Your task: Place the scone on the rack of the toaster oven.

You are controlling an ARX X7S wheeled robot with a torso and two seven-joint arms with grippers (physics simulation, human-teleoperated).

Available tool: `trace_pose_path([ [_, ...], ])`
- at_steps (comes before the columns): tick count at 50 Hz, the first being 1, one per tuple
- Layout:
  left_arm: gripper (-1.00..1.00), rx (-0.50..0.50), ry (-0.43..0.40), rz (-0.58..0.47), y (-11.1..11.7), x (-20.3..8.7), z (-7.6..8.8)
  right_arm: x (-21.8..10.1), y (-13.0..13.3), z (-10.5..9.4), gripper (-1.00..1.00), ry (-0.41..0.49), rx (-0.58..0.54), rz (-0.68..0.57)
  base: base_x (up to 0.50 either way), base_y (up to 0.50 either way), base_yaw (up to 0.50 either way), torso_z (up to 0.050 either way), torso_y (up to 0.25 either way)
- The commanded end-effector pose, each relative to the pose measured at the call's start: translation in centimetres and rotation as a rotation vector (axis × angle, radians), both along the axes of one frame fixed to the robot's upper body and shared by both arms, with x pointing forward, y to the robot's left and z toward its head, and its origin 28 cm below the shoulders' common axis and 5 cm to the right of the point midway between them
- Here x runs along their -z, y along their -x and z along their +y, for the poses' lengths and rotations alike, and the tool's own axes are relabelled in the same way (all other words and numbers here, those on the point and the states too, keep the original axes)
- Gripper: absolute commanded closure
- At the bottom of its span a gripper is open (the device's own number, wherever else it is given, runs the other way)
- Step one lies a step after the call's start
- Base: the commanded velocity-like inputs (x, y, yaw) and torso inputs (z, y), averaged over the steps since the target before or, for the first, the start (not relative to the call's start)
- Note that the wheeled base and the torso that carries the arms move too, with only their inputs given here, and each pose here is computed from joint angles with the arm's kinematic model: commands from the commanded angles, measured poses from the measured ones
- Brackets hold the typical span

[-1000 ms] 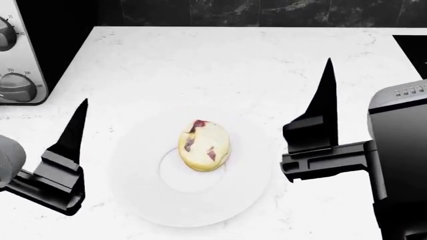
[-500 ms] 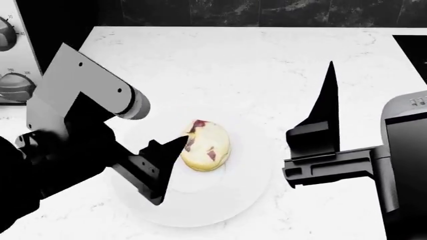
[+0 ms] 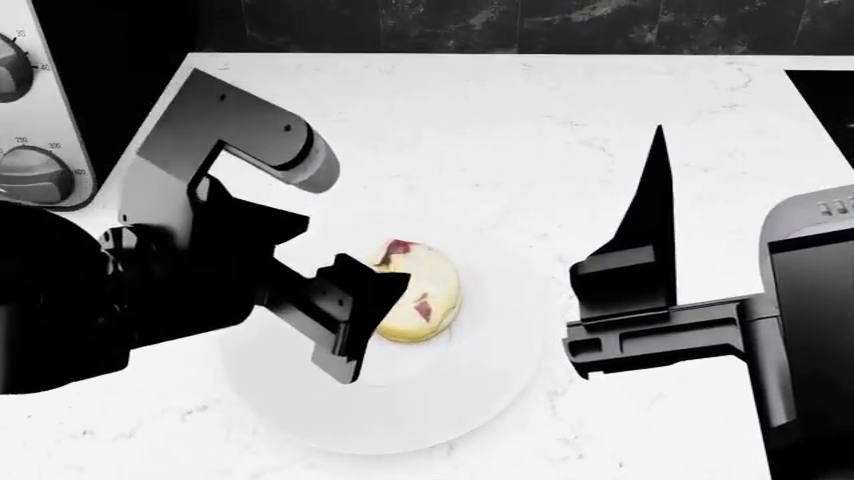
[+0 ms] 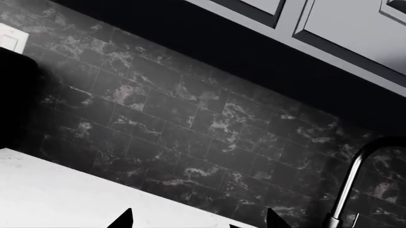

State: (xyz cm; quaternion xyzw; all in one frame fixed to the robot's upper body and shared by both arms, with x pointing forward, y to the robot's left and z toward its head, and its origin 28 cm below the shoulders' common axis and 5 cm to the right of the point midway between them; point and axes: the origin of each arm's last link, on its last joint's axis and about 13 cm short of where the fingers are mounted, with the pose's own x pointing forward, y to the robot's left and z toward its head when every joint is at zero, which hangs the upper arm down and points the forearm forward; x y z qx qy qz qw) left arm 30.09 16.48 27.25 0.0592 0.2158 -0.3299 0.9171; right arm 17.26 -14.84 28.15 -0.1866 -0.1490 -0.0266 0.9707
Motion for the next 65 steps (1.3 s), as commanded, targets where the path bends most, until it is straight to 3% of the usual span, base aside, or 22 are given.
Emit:
trace_pose_path([
  [1,-1.0,0.016,0.057,0.041,-1.2,-0.4,-0.6,-0.3,-0.5,-0.1,-1.0,-0.033,-0.004,-0.014,0.0,0.0,0.0,0.0,0.0],
  [8,-1.0,-0.012,0.067,0.051,-2.0,-0.3,-0.4,-0.2,-0.5,-0.1,-1.0,-0.035,-0.004,-0.014,0.0,0.0,0.0,0.0,0.0],
  [52,-1.0,-0.007,0.001,0.095,-4.7,1.1,-2.6,0.2,-1.0,-0.1,-1.0,-0.042,-0.014,-0.007,0.0,0.0,0.0,0.0,0.0],
  [65,-1.0,0.015,-0.005,0.108,-4.6,1.4,-3.3,0.2,-1.0,-0.2,-1.0,-0.045,-0.016,-0.005,0.0,0.0,0.0,0.0,0.0],
])
